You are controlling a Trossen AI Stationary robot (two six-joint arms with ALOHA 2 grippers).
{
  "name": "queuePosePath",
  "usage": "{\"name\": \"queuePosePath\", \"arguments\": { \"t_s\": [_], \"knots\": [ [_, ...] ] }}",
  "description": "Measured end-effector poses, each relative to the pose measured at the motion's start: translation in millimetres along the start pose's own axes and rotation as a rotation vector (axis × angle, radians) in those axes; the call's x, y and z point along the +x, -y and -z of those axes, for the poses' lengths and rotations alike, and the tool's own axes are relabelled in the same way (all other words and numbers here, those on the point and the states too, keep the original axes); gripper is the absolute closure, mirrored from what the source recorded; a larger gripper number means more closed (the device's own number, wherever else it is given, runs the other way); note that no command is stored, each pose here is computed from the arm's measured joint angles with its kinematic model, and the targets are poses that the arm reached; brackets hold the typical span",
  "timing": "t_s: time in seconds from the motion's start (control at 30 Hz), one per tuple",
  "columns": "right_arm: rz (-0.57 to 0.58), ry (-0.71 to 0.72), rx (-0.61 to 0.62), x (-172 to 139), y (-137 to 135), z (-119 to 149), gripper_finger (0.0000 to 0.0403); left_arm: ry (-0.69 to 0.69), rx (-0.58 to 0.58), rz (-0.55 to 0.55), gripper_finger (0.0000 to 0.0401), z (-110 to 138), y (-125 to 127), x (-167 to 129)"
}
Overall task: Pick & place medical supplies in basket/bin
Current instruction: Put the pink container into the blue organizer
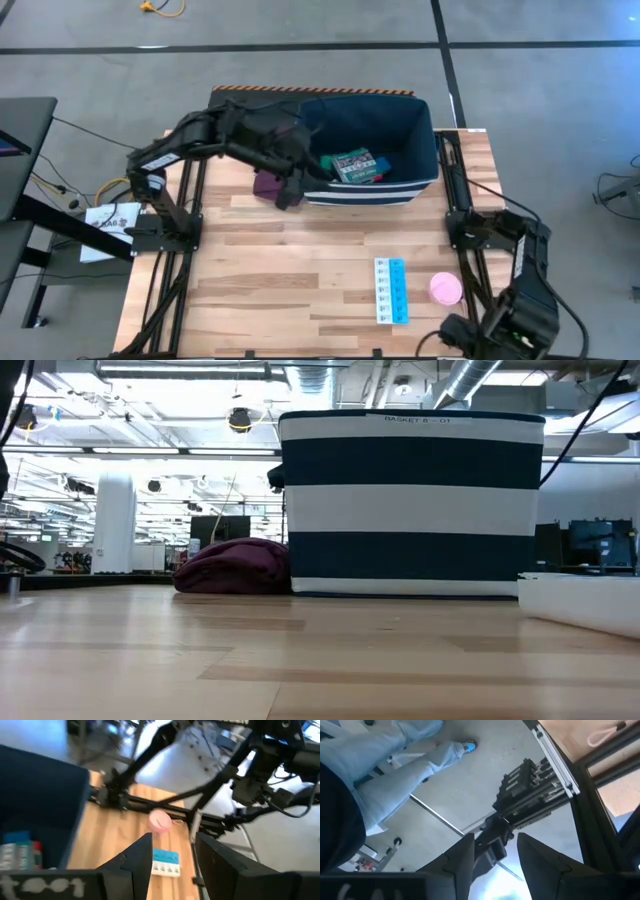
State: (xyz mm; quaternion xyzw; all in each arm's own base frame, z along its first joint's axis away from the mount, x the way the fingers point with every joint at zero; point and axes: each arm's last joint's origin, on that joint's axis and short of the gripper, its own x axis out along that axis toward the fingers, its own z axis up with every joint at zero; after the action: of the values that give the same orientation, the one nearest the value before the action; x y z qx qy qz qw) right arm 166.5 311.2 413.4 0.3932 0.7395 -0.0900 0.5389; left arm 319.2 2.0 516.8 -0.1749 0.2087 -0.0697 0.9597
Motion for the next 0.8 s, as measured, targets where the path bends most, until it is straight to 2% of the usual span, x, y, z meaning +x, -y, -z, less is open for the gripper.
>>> {"name": "queuePosePath", "arguments": {
  "t_s": [0.13, 0.27, 0.37, 0.47, 0.53, 0.7, 0.8],
  "knots": [
    [0.031, 0.005, 0.056, 8, 4, 6, 0.0247, 0.049, -0.012, -0.072, 0.0264, -1, 6, -13],
    [0.103, 0.072, 0.124, 31, 9, 7, 0.0249, 0.101, -0.032, -0.131, 0.0264, -3, 10, -25],
    [0.186, 0.105, 0.128, 52, 16, 5, 0.0255, 0.119, -0.031, -0.152, 0.0264, -2, 13, -29],
    [0.264, 0.123, 0.076, 69, 25, -2, 0.0259, 0.134, -0.035, -0.166, 0.0264, -3, 14, -32],
    [0.301, 0.149, 0.088, 70, 37, -10, 0.026, 0.152, -0.048, -0.169, 0.0264, -4, 14, -32],
    [0.34, 0.337, 0.155, 65, 75, -35, 0.0261, 0.177, -0.055, -0.162, 0.0264, -7, 15, -32],
    [0.355, 0.324, 0.209, 57, 100, -45, 0.0261, 0.175, -0.072, -0.16, 0.0264, -7, 15, -32]
  ]
}}
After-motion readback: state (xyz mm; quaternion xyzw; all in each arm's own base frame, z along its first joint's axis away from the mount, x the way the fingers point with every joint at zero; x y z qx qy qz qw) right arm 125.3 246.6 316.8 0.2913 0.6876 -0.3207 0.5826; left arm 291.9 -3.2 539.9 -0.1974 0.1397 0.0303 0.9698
